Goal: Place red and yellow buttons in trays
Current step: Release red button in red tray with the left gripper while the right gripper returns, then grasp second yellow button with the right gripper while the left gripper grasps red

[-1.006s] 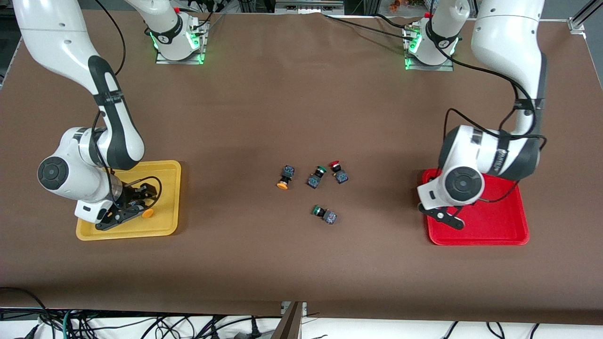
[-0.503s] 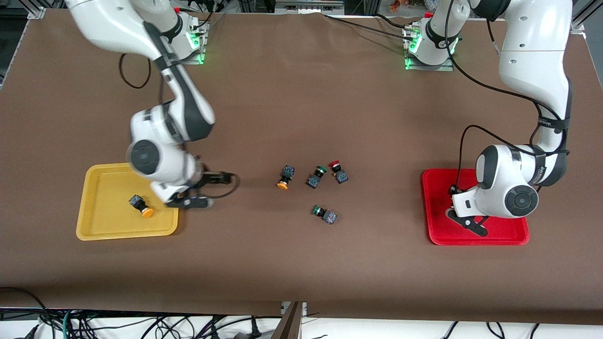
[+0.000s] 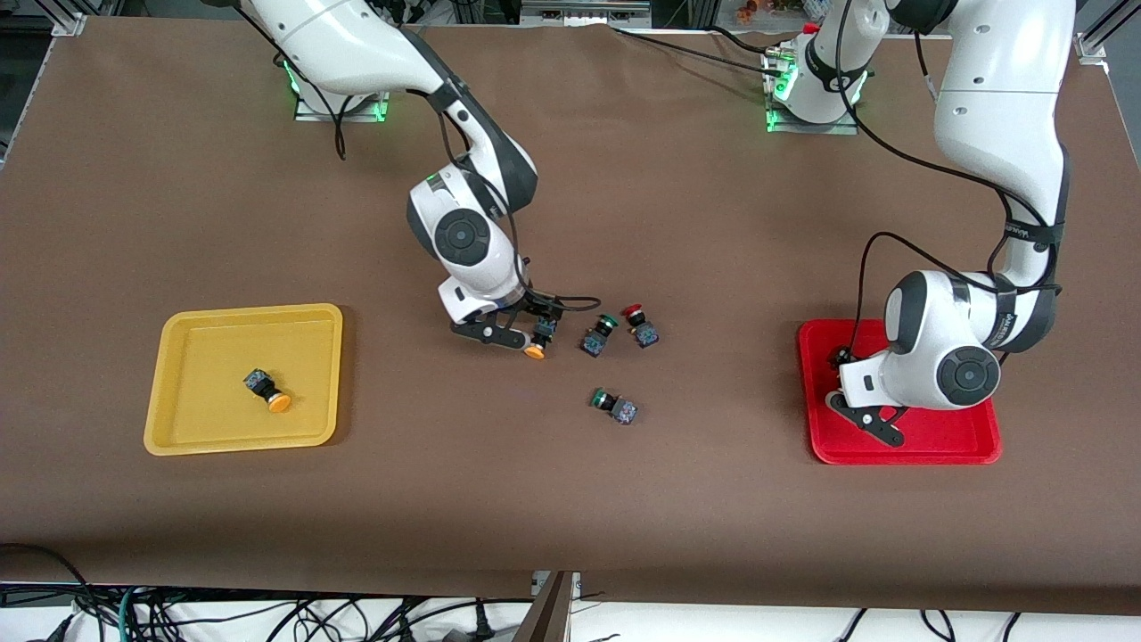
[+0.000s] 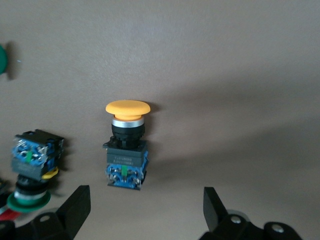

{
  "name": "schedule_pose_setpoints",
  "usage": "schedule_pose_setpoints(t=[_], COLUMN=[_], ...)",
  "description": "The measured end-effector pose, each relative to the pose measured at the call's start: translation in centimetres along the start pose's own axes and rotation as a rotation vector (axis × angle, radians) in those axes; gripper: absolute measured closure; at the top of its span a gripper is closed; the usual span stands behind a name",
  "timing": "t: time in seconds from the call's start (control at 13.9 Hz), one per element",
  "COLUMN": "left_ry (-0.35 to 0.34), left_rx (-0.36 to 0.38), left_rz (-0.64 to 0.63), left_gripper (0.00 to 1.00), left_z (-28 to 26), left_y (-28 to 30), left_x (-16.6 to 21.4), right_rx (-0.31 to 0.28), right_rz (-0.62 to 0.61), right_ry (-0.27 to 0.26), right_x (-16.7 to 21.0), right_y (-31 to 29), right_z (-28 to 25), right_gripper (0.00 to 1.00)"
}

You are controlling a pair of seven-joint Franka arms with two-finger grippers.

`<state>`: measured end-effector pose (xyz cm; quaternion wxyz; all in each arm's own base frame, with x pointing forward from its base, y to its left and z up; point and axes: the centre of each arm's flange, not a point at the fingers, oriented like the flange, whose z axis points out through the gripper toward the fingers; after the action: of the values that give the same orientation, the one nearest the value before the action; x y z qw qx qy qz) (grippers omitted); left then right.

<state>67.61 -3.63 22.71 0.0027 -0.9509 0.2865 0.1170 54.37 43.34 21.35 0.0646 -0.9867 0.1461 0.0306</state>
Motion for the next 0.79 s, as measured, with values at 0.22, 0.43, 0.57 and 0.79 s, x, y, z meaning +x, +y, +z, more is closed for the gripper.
schedule_pose_setpoints(t=[0.22, 0.43, 0.57, 0.79], left_ry=[0.014, 0.023, 0.016, 0.031], left_rx=[-0.019, -0.059, -0.086, -0.095], left_rz=[-0.089, -0.290, -0.450, -0.652], left_gripper=[0.00, 0.00, 0.00, 0.00], left_z=[-4.2, -5.9, -5.8, -5.1], left_y=[2.6, 8.8, 13.5, 19.4], left_x=[0.2, 2.5, 4.2, 6.4], right_rx=[0.011, 0.007, 0.005, -0.010], right_rz=[0.023, 0.026, 0.030, 0.015], right_ry=[0.009, 0.013, 0.021, 0.034], right_x=[-1.1, -1.3, -0.9, 0.2], right_y=[-0.5, -0.6, -0.3, 0.3], right_z=[3.3, 4.0, 3.9, 3.3], right_gripper=[0.01, 0.14, 0.41, 0.62])
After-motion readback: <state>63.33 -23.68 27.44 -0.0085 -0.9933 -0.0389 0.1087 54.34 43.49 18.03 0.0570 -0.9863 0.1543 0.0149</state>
